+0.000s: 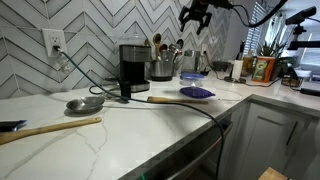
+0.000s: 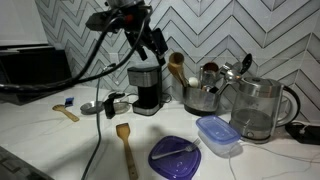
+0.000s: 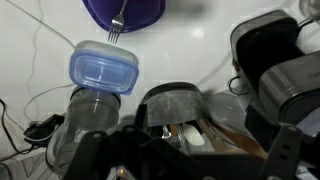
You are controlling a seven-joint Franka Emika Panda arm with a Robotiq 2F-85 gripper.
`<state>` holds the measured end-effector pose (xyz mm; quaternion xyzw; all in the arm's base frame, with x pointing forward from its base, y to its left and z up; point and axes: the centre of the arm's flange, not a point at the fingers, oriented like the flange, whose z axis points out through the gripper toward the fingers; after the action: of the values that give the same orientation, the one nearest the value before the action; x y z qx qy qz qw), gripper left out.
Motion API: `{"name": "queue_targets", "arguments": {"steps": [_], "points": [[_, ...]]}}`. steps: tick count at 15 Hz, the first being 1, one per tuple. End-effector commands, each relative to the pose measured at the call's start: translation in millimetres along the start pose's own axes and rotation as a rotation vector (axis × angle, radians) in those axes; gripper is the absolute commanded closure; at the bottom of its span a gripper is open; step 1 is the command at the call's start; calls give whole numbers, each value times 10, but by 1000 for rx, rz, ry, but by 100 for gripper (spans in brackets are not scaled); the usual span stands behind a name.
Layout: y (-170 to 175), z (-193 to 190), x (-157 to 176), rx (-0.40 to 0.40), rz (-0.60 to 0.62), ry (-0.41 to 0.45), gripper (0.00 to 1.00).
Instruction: Remove the soup ladle from the utensil holding bucket and put it on the countertop next to the wooden spatula
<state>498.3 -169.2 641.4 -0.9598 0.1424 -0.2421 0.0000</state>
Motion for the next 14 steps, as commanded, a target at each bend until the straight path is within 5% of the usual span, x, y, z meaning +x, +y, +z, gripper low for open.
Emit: {"name": "queue_targets", "arguments": {"steps": [1, 5, 14], "points": [[247, 331, 516, -14, 43, 73, 0], [480, 753, 836, -26, 88, 136, 0], [609, 1492, 1346, -46, 154, 123, 0]]}}
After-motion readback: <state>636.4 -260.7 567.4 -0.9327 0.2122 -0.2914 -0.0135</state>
